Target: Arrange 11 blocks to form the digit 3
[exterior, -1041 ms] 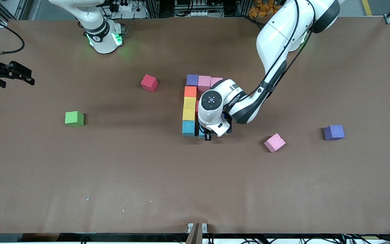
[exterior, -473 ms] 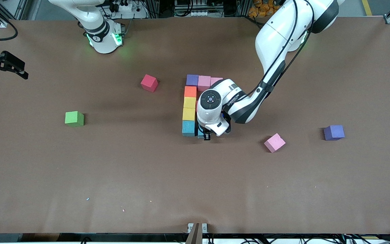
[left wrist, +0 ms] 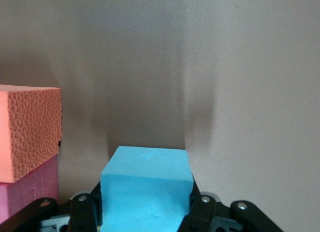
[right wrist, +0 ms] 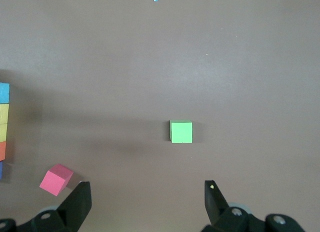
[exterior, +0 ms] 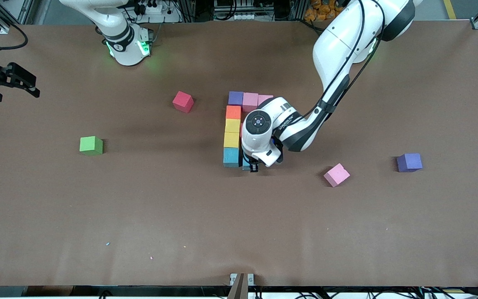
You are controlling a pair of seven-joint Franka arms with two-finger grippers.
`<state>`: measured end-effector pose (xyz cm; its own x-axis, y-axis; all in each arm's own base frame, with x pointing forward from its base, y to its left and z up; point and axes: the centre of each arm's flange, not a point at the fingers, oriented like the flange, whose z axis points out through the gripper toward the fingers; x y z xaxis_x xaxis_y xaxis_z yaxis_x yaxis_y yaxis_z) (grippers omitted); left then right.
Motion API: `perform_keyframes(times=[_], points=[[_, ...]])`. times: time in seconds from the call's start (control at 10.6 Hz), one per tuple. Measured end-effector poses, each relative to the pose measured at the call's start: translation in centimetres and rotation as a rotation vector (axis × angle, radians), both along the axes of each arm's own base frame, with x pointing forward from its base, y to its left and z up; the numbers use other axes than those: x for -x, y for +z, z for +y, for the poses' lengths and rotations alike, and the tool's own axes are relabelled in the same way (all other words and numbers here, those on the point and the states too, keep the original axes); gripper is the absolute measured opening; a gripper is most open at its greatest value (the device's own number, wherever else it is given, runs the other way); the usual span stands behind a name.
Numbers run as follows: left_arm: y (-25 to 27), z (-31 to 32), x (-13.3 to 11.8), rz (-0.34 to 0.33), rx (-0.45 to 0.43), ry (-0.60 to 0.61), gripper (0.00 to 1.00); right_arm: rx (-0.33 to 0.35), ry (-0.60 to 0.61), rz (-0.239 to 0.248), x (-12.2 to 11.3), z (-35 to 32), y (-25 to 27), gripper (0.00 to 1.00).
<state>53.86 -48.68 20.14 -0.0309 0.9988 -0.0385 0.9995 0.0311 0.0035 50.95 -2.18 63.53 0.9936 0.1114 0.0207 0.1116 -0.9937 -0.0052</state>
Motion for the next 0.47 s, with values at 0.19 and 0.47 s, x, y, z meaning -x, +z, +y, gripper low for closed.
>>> perform_keyframes(times=[0.19, 0.47], points=[[0.1, 0.0, -0.1, -0.002, 0.002, 0.003, 0.59, 0.002, 0.000, -0.021, -0.8, 0.2, 1.0, 1.00], [0.1, -0.2, 0.0, -0.003, 0.003, 0.003, 0.59, 0.006, 0.000, -0.026, -2.5, 0.3, 1.3, 1.00]])
